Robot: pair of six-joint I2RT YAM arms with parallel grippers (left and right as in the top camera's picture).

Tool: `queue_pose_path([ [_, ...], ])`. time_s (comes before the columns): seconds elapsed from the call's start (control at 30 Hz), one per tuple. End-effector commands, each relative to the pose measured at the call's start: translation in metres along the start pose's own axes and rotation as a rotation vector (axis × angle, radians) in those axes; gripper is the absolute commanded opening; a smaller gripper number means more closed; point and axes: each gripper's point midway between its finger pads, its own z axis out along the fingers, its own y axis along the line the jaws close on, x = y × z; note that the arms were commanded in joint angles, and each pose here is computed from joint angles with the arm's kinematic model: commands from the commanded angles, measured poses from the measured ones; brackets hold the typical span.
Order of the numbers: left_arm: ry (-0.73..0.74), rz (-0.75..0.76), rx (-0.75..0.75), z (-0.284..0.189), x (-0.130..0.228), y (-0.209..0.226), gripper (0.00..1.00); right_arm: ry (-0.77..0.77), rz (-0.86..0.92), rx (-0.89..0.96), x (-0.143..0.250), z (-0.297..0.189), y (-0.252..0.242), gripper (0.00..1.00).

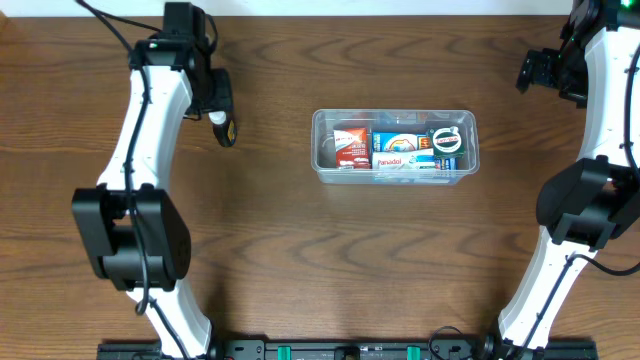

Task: Pack container

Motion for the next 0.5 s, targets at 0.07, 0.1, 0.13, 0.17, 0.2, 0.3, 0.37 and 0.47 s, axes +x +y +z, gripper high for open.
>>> queue_pose_path([
  [0.07,-0.021,0.060,0.150,-0.022,0.002,-0.044,0.06,-0.004,0.011,0.007,0.000,-0.002,-0.005,0.99],
  [0.1,-0.025,0.076,0.161,-0.026,0.004,-0.053,0.06,-0.004,0.011,0.007,0.000,-0.002,-0.005,0.99],
  [0.13,-0.028,0.100,0.171,-0.028,0.006,-0.064,0.06,-0.004,0.011,0.007,0.000,-0.002,-0.005,0.99],
  [0.17,-0.027,0.124,0.179,-0.030,0.009,-0.075,0.06,-0.004,0.011,0.007,0.000,-0.002,-0.005,0.99],
  [0.2,-0.024,0.148,0.188,-0.031,0.013,-0.086,0.06,-0.004,0.011,0.007,0.000,-0.002,-0.005,0.99],
  [0.3,-0.007,0.227,0.212,-0.030,0.028,-0.121,0.06,-0.004,0.011,0.007,0.000,-0.002,-0.005,0.99],
  [0.37,0.003,0.275,0.205,-0.028,0.039,-0.138,0.06,-0.004,0.010,0.007,0.000,-0.002,-0.005,0.99],
  [0.47,-0.009,0.328,0.111,-0.022,0.047,-0.143,0.06,-0.004,0.010,0.007,0.000,-0.002,-0.005,0.99],
])
